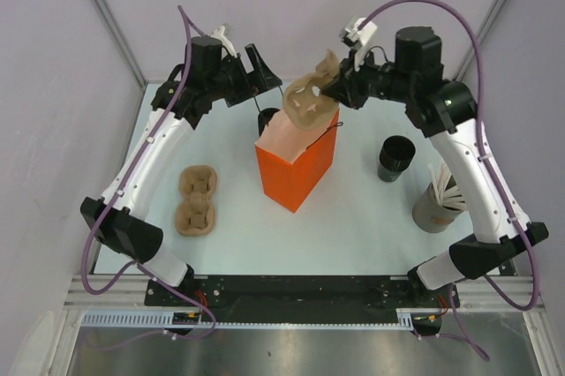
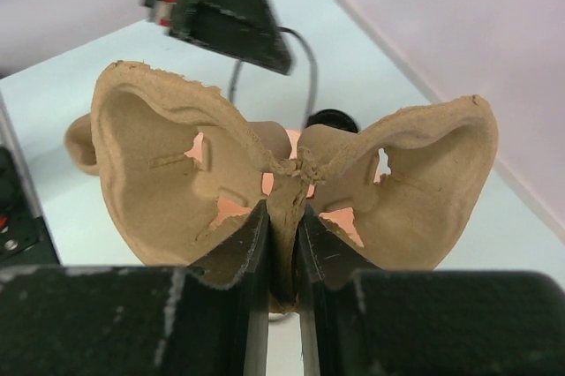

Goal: Pack the takeout coffee

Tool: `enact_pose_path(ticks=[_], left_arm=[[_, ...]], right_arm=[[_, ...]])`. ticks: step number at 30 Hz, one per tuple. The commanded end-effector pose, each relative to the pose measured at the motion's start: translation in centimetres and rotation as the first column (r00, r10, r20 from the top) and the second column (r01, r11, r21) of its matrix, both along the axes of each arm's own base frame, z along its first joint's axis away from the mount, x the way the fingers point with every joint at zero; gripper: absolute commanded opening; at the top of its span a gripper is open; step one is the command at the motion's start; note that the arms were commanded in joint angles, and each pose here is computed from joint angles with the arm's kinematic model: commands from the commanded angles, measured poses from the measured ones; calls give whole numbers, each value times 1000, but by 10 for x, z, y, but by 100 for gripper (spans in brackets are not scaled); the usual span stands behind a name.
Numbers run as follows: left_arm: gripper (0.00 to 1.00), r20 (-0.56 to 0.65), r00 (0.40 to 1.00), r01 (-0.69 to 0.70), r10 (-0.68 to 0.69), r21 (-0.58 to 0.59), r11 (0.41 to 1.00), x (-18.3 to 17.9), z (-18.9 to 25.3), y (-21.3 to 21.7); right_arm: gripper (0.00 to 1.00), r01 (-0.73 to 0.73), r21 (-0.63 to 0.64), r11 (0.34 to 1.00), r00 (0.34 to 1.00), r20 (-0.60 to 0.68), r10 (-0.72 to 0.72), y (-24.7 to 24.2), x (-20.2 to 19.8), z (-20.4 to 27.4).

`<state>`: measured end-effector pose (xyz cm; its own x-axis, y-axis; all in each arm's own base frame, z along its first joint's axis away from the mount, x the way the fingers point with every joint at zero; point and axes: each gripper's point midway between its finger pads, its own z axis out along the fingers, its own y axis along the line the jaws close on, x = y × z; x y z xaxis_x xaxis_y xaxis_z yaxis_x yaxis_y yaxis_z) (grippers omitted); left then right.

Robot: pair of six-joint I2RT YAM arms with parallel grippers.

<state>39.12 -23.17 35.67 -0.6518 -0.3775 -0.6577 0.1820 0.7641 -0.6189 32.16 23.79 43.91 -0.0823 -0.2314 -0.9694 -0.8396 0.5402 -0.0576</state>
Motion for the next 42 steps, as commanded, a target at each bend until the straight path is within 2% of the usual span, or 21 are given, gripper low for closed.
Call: enact_pose_path(ticks=[1,8,13,20,25,36,42], left_arm=[[93,126,992,20,-18,-9,1000,0,23,7],[90,153,987,51,-48,-19,999,1,20,1],[87,156,986,64,-59,-29,998,1,17,-2],[71,166,985,52,-50,-9,999,6,6,1],[64,160,986,56,-55,-5,998,8,-1,-1],[41,168,985,28,-29,6,1000,11,-6,4],[30,169,985,26,-27,5,1000,9,-8,5]], right_arm=[[18,-63,-4,998,998,-4,63,32,-7,1],[16,-106,-64,992,990,-103,100,62,0,-43],[15,-98,-114,989,990,-116,84,64,1,-62],[15,-99,-171,980,984,-163,71,70,13,-92],[13,-129,-236,963,972,-224,75,75,12,-118],[13,-112,-341,934,973,-229,33,68,2,-135],[13,-89,-336,938,975,-222,13,62,2,-128]])
